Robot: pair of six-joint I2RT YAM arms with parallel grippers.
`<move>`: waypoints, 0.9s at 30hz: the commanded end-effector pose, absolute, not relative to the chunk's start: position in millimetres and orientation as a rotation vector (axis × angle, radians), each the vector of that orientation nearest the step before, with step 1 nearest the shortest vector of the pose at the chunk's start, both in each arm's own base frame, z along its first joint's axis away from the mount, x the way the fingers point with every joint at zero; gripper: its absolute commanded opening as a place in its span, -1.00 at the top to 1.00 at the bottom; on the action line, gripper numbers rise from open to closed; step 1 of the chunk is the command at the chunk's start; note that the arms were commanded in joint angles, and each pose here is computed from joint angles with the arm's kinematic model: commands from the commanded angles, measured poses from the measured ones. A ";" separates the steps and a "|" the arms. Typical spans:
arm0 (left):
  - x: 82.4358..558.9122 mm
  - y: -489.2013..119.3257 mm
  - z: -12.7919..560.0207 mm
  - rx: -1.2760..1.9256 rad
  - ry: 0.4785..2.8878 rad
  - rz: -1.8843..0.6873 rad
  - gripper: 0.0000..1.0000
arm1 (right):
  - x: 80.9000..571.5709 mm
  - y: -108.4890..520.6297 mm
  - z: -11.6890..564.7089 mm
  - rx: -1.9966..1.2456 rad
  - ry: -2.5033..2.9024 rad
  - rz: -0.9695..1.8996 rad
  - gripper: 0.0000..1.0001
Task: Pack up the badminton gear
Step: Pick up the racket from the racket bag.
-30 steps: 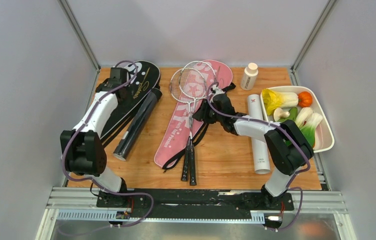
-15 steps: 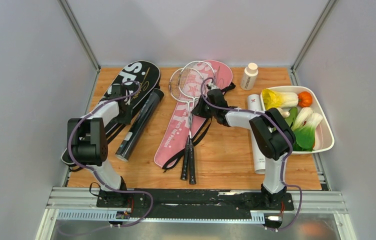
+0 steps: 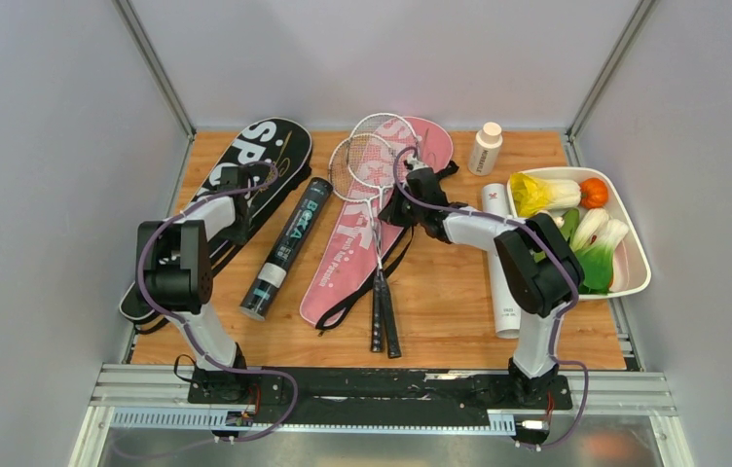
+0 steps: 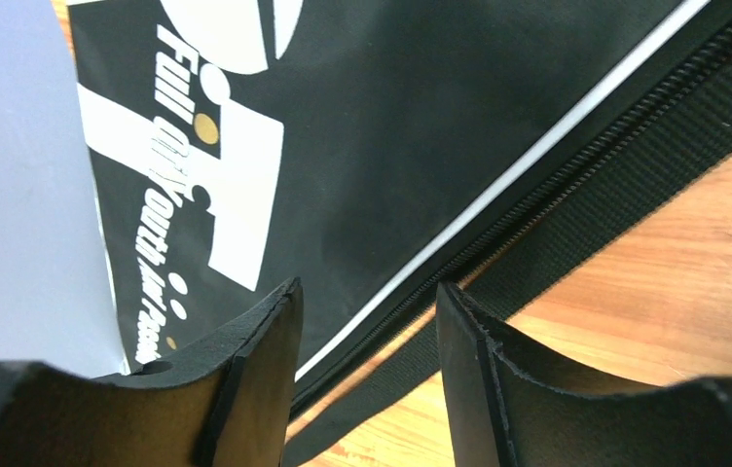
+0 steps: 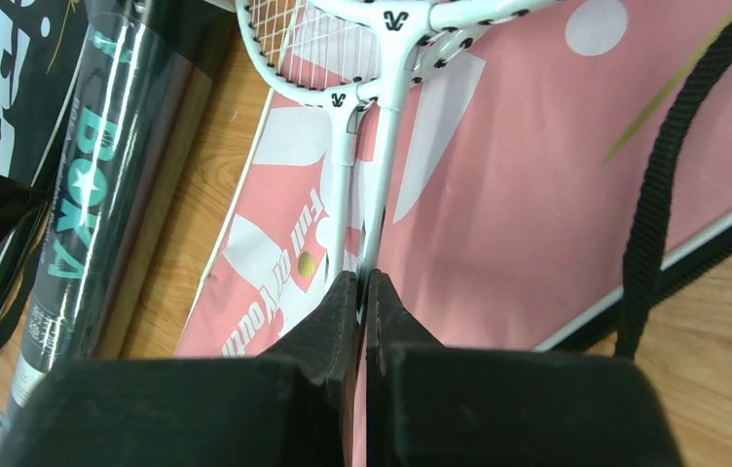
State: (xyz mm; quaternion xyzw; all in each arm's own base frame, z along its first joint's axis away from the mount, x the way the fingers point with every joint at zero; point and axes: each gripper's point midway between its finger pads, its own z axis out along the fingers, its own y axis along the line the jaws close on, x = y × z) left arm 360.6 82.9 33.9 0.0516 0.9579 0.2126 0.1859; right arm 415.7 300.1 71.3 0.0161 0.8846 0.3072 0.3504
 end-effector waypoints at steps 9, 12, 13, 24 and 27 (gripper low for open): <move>365.2 102.3 14.3 0.230 2.736 0.759 0.22 | 410.9 293.6 138.2 -0.043 2.144 0.816 1.00; 365.3 103.6 11.0 0.219 2.740 0.773 0.75 | 411.1 291.6 143.5 -0.046 2.129 0.806 1.00; 365.0 103.6 11.5 0.216 2.740 0.775 0.94 | 411.1 290.9 144.7 -0.047 2.126 0.803 1.00; 368.3 83.3 80.5 0.006 2.659 0.624 1.00 | 399.0 290.6 182.2 -0.073 2.082 0.808 1.00; 367.0 72.1 99.8 -0.039 2.614 0.523 1.00 | 383.8 306.2 187.3 -0.117 2.087 0.833 1.00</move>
